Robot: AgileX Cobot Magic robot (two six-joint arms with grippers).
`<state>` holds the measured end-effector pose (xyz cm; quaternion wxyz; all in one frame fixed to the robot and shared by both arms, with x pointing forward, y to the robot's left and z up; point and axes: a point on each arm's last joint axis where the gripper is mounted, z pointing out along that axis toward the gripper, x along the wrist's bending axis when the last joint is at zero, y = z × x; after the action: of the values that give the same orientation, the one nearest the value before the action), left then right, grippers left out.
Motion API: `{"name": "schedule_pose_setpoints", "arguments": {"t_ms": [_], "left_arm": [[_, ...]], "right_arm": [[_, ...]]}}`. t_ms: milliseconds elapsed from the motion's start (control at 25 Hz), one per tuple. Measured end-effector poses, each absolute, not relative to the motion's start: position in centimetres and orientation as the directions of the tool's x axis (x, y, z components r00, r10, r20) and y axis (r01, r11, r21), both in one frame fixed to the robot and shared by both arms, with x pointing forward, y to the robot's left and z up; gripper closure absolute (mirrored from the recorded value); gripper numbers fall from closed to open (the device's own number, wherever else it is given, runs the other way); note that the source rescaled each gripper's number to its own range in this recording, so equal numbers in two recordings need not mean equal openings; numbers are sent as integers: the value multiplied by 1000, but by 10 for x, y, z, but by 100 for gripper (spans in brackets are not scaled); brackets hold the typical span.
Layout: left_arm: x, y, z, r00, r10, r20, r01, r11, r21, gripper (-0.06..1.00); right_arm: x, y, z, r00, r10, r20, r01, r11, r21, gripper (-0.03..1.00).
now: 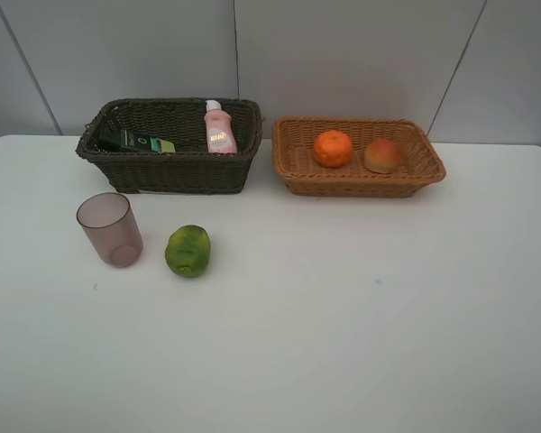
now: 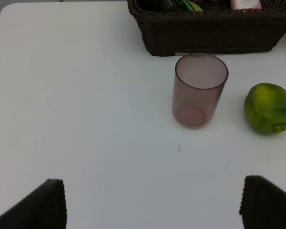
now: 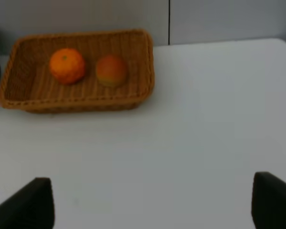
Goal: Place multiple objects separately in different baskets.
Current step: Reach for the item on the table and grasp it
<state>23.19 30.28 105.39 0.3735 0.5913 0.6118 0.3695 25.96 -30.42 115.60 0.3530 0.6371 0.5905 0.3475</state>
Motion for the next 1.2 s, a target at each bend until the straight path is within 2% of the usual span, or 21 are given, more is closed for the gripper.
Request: {"name": "schedule_pose_setpoints", "arguments": {"t_ms": [160, 320, 560, 800, 1200], "left_arm": [[232, 303, 1054, -22, 1000, -20, 447, 28, 894, -1], [232, 303, 1054, -22, 1000, -20, 447, 28, 894, -1], [232, 303, 1054, -22, 1000, -19, 447, 27, 894, -1], [232, 303, 1054, -24, 1000, -17, 447, 26, 894, -1], [232, 303, 1054, -24, 1000, -17, 447, 26, 894, -1]], "right_arm": [[216, -306, 1144, 54, 998, 28, 394, -47, 918, 14], [193, -307, 1117, 50, 998, 31, 329, -46, 943, 14], [205, -306, 1087, 25, 999, 30, 420, -38, 907, 14], [228, -304, 1070, -24, 999, 31, 374, -19, 927, 14], [231, -304, 1059, -2, 1000, 24, 429, -21, 903, 14]]}}
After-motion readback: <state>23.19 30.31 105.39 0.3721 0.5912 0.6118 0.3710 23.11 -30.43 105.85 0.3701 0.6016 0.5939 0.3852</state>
